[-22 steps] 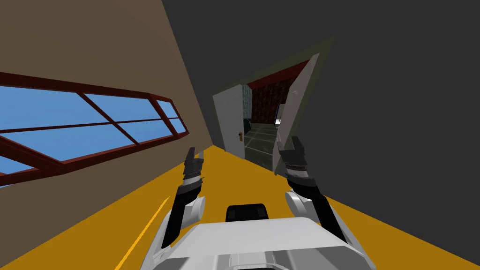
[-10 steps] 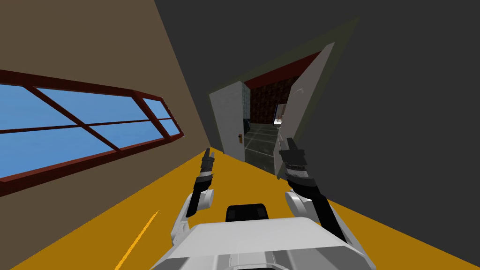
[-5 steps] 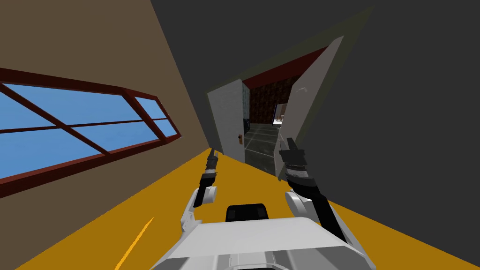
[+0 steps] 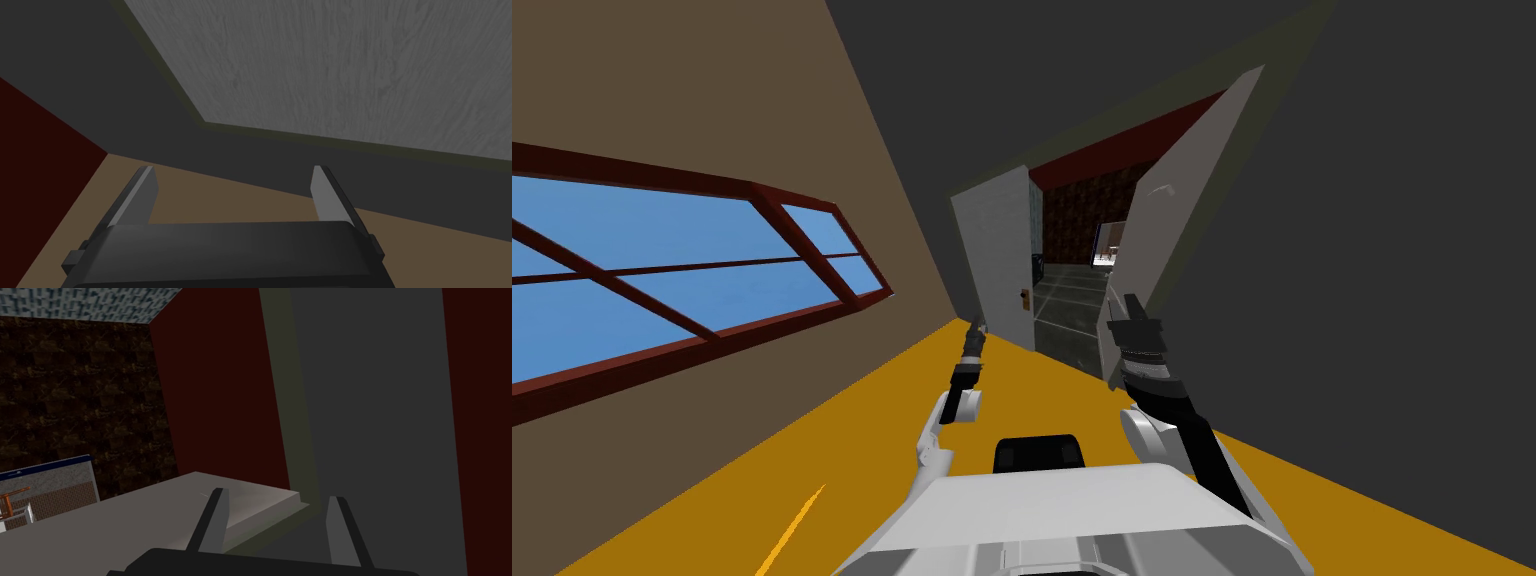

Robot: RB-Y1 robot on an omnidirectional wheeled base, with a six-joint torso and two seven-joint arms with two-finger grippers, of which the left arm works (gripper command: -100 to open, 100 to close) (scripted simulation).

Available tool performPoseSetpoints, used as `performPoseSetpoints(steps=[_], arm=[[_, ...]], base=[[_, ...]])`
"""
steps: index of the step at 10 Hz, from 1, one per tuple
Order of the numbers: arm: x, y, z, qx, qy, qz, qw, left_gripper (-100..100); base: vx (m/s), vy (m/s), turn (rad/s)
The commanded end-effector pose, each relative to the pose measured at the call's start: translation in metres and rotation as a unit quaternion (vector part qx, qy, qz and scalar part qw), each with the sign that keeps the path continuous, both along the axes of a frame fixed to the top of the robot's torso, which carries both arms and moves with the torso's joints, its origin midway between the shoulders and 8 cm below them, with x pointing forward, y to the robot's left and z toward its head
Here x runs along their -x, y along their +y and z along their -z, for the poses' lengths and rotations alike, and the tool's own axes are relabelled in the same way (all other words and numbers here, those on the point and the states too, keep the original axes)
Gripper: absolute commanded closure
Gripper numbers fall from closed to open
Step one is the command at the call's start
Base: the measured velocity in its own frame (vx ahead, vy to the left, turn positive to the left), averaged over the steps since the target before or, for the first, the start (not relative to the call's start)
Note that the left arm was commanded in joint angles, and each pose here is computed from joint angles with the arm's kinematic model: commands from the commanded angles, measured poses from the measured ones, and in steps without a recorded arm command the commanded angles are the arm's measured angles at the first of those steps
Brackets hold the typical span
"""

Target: Push the door open

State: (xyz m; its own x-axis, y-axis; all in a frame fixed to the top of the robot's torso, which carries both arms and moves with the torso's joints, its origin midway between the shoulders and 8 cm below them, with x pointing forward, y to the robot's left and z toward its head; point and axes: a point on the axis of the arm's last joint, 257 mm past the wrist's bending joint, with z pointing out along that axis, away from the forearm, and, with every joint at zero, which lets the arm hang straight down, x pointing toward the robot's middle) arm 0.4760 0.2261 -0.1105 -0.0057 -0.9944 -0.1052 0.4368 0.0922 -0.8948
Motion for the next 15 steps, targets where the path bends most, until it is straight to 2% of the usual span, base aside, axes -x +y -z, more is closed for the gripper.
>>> performPoseSetpoints(steps=[1, 5, 6, 8, 9, 12, 15], arm=[[-0.003, -0.002, 0.009, 0.001, 0.007, 0.004, 1.0000, -100], [-0.026, -0.021, 0.032, 0.006, 0.031, 0.027, 0.9991, -100], [-0.032, -0.026, 0.042, 0.007, 0.042, 0.033, 0.9986, -100], [-0.042, -0.036, 0.052, 0.008, 0.052, 0.044, 0.9976, -100], [-0.042, -0.036, 0.055, 0.008, 0.055, 0.044, 0.9975, -100], [-0.057, -0.052, 0.071, 0.011, 0.073, 0.061, 0.9954, -100], [-0.070, -0.068, 0.092, 0.012, 0.097, 0.076, 0.9923, -100]], base=[[0.073, 0.021, -0.012], [0.078, 0.037, -0.033], [0.100, 0.053, -0.034], [0.101, 0.041, -0.040], [0.063, 0.024, -0.012], [0.070, 0.035, -0.034], [0.094, 0.053, -0.035]])
